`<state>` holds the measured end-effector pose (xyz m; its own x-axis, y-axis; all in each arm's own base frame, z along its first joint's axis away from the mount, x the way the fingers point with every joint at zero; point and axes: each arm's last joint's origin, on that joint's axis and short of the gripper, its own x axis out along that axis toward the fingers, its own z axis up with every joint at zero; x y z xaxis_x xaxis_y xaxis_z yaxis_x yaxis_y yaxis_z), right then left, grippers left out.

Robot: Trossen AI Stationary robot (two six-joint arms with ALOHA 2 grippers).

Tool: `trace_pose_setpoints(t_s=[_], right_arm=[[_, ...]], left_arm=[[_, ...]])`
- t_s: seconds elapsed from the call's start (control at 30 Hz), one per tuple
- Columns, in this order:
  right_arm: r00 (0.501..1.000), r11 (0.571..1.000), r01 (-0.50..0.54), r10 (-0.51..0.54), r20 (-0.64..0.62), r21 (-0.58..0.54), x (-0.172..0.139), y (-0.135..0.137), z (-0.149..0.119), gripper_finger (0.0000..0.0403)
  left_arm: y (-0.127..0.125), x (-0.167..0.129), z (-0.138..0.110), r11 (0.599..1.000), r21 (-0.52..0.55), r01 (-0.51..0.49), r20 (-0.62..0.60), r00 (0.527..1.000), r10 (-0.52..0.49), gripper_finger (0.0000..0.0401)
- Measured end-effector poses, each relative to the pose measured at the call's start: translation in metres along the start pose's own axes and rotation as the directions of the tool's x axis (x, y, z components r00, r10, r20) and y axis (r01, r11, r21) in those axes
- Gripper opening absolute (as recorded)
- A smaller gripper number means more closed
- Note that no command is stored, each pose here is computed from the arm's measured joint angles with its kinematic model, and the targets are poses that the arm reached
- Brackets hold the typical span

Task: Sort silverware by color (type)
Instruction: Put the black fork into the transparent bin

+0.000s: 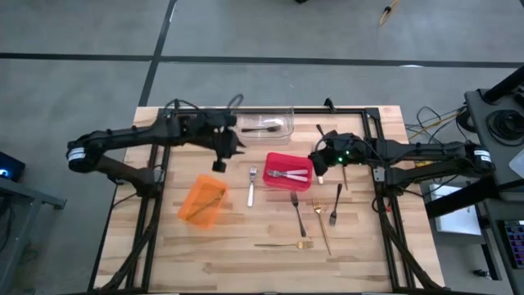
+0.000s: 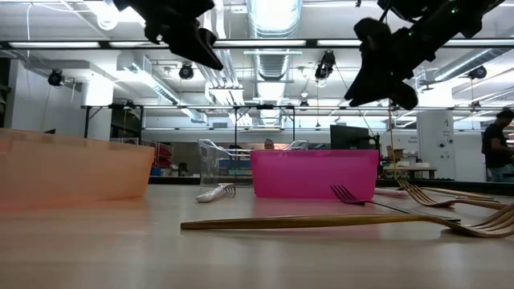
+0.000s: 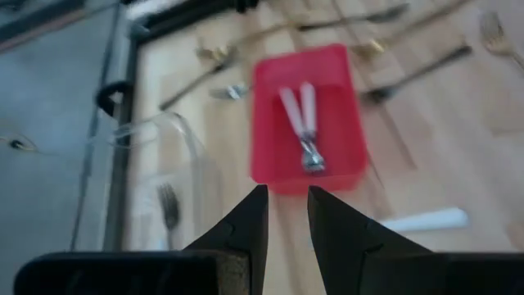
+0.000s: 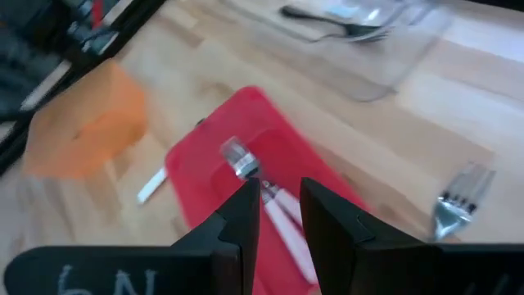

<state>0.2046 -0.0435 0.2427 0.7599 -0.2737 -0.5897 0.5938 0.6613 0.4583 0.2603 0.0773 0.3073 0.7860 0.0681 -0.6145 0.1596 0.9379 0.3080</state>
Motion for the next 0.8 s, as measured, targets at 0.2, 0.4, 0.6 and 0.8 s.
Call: trace_pose_setpoints(t_s=[0.2, 0.4, 0.6, 0.8], right_arm=[[0.996, 0.991, 0.079, -0.081, 0.021, 0.104, 0.007, -0.017, 0.01, 0.0079], [0.98, 0.966, 0.194, -0.2, 0.02, 0.172, 0.018, -0.041, 0.024, 0.0079], [0.945, 0.928, 0.326, -0.319, -0.067, 0.179, 0.027, -0.056, 0.041, 0.0079], [0.88, 0.883, 0.449, -0.41, -0.241, 0.138, 0.032, -0.061, 0.053, 0.0079]], left_arm=[[0.02, 0.002, -0.012, 0.997, 0.026, -0.07, 0.017, 0.997, 0.07, 0.0071], [0.038, 0.012, -0.025, 0.997, 0.079, -0.016, 0.047, 0.999, 0.012, 0.0071], [0.054, 0.018, -0.04, 1.0, 0.01, -0.018, 0.035, 0.999, 0.017, 0.0071], [0.056, 0.017, -0.042, 0.999, -0.054, -0.001, 0.041, 0.999, 0.003, 0.0071]])
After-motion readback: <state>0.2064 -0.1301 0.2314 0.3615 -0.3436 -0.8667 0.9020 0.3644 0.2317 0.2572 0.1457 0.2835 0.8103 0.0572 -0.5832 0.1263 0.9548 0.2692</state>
